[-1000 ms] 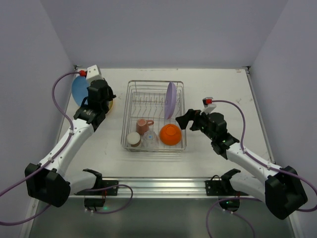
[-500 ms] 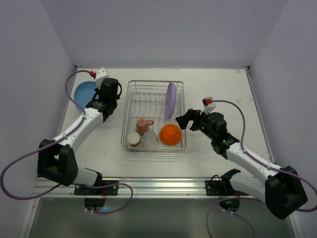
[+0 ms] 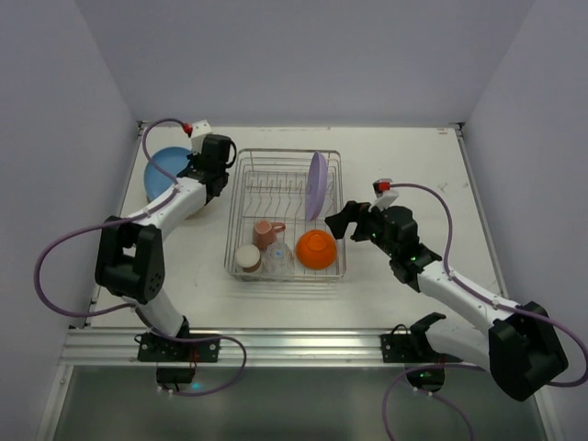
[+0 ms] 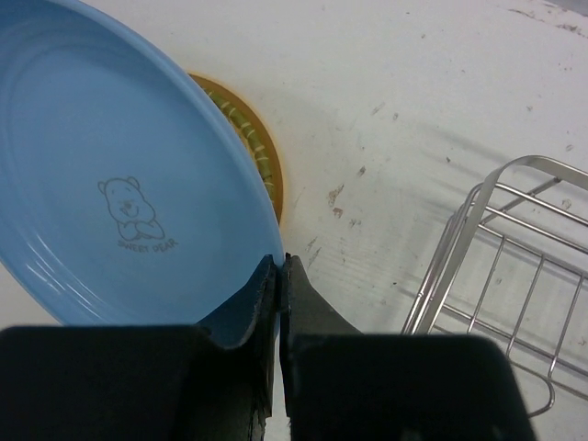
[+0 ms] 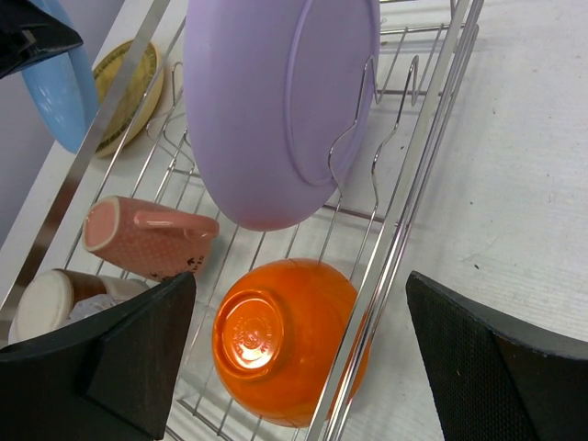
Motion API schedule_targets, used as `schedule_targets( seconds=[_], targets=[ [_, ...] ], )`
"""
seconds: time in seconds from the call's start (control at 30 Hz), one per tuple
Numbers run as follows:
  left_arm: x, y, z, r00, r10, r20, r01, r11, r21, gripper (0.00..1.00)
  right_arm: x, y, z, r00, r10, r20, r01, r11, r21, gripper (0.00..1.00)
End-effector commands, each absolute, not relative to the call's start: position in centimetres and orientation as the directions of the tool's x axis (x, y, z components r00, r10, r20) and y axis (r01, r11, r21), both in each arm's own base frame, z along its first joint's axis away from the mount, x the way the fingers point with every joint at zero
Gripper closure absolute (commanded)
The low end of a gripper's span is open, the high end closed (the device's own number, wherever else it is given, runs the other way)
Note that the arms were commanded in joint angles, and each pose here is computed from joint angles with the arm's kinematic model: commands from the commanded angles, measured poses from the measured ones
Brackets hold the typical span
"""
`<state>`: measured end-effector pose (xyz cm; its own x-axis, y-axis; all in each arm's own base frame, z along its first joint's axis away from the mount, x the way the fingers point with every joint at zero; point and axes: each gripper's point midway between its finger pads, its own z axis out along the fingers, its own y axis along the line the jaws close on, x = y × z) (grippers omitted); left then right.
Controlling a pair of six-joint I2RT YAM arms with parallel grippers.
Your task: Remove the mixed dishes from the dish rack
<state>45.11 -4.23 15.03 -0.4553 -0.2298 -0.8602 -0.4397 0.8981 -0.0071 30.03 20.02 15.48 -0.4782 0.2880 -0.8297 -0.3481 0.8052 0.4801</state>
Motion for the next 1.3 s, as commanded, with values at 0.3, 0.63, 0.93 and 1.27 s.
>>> schedule_targets(
  seconds=[0.3,0.63,0.93,1.27],
  targets=[
    [48.0,-0.8,14.7,-0.436,-0.243,-0.867,-0.529,0.848,0.029,1.0,31.2,20.8,17.4,-0.438,0.282,-0.854,-0.384,0.8,0.461,0.01],
    [48.6,-1.7,10.6,-0.518,-0.257,-0.816,-0.483,0.875,0.031,1.0,31.4,20.9,17.1,-0.448,0.273,-0.851,-0.381,0.803,0.458,0.01],
    [48.8,-2.9,9.5,-0.559,-0.253,-0.79,-0.426,0.905,0.012,0.76,31.3,21.0,17.4,-0.442,0.275,-0.854,-0.388,0.8,0.458,0.01],
    [48.5,-2.5,9.5,-0.563,-0.26,-0.785,-0.446,0.895,0.024,0.67,31.2,21.0,17.5,-0.442,0.276,-0.854,-0.395,0.794,0.461,0.01]
  ],
)
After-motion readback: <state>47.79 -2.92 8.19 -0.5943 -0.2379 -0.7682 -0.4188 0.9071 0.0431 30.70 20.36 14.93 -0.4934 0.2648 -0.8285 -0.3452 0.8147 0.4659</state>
